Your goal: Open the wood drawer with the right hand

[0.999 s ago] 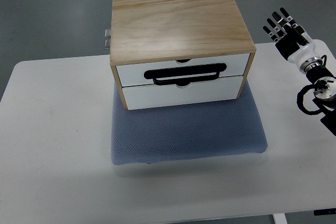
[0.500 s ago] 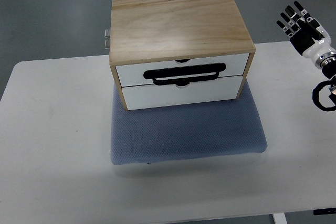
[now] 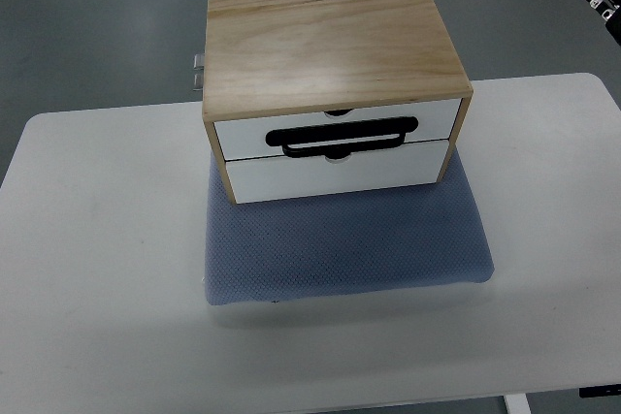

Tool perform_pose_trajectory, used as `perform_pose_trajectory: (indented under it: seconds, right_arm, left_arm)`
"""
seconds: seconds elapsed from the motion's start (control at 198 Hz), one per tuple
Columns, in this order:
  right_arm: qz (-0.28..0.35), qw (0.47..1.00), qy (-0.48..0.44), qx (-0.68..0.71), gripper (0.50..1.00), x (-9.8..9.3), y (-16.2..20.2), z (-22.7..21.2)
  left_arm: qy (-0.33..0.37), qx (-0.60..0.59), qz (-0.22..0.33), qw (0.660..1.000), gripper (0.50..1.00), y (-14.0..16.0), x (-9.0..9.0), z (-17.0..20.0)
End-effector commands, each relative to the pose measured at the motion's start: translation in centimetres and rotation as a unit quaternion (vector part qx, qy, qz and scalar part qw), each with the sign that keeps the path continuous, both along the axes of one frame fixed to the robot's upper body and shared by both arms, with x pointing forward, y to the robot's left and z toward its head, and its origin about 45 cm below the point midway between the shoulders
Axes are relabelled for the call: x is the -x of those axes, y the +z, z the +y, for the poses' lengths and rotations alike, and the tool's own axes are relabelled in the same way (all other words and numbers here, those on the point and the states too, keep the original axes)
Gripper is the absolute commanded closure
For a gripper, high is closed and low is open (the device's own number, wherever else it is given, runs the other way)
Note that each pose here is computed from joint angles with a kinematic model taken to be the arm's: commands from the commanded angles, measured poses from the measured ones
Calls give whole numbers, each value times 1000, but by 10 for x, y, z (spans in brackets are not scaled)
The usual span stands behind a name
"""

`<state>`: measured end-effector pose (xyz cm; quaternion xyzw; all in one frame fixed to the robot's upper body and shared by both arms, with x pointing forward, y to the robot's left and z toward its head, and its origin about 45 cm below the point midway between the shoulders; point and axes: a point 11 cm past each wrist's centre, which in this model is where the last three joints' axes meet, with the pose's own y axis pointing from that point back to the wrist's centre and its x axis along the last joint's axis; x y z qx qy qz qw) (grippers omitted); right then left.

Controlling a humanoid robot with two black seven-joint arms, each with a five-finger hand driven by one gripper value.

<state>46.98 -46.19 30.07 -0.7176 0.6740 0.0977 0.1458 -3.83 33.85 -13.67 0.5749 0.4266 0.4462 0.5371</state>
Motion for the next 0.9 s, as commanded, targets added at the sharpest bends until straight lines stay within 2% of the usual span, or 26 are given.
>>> perform_pose_trajectory:
  seconds: [0.0, 0.187, 0.262, 0.449, 0.57, 0.742, 0.893]
  right_arm:
    - [-7, 998, 21, 51, 560, 6, 22, -7]
    - [-61, 981, 89, 163, 562, 24, 75, -9]
    - [-62, 970, 131, 193, 560, 32, 85, -8]
    - [-53, 952, 159, 257, 560, 42, 112, -6]
    - [-54, 942, 177, 280, 560, 49, 121, 1]
    - [-57, 921, 191, 336, 560, 48, 132, 8]
    - [-67, 893, 256, 364, 560, 53, 128, 49]
  left_arm:
    - [0, 0, 0, 1000, 500, 0, 0, 0]
    - [0, 0, 0, 1000, 500, 0, 0, 0]
    - [0, 0, 0, 1000, 500, 0, 0, 0]
    - [0, 0, 0, 1000, 500, 0, 0, 0]
    - [0, 0, 0, 1000, 500, 0, 0, 0]
    - [0, 0, 0, 1000, 500, 0, 0, 0]
    - [0, 1, 0, 1000, 500, 0, 0, -1]
